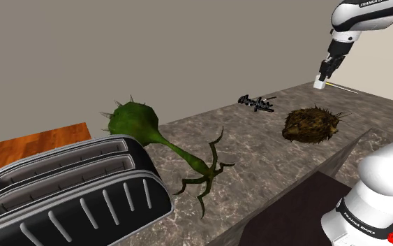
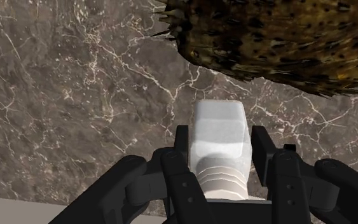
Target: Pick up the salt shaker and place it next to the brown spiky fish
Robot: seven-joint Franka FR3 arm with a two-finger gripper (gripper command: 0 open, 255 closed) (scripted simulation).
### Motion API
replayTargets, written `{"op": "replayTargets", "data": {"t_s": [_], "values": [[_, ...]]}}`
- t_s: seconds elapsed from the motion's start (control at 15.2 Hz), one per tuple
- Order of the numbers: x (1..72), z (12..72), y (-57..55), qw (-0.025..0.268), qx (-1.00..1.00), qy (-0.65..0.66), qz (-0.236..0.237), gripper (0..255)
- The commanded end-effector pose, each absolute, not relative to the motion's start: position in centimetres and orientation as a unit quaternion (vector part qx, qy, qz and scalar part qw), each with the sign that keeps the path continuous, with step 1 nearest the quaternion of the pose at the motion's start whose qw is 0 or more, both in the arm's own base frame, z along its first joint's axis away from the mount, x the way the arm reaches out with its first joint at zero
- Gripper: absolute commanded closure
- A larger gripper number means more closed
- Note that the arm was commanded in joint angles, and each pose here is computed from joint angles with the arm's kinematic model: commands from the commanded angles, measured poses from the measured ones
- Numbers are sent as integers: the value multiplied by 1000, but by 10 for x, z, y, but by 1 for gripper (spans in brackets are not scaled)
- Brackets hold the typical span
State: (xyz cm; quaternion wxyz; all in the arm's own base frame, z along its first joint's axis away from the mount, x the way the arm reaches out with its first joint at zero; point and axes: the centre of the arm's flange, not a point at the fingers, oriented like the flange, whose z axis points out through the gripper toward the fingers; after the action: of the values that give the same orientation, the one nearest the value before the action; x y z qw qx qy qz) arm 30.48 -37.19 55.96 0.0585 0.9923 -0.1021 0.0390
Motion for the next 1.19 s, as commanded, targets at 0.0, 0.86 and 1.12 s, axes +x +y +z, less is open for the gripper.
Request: {"op": "replayTargets", "data": {"t_s": [0.0, 0.86, 1.12], "values": [[290, 561, -395, 59, 992, -101, 39, 255], [218, 556, -534, 59, 992, -101, 39, 255], [218, 535, -534, 59, 992, -101, 39, 255]]}}
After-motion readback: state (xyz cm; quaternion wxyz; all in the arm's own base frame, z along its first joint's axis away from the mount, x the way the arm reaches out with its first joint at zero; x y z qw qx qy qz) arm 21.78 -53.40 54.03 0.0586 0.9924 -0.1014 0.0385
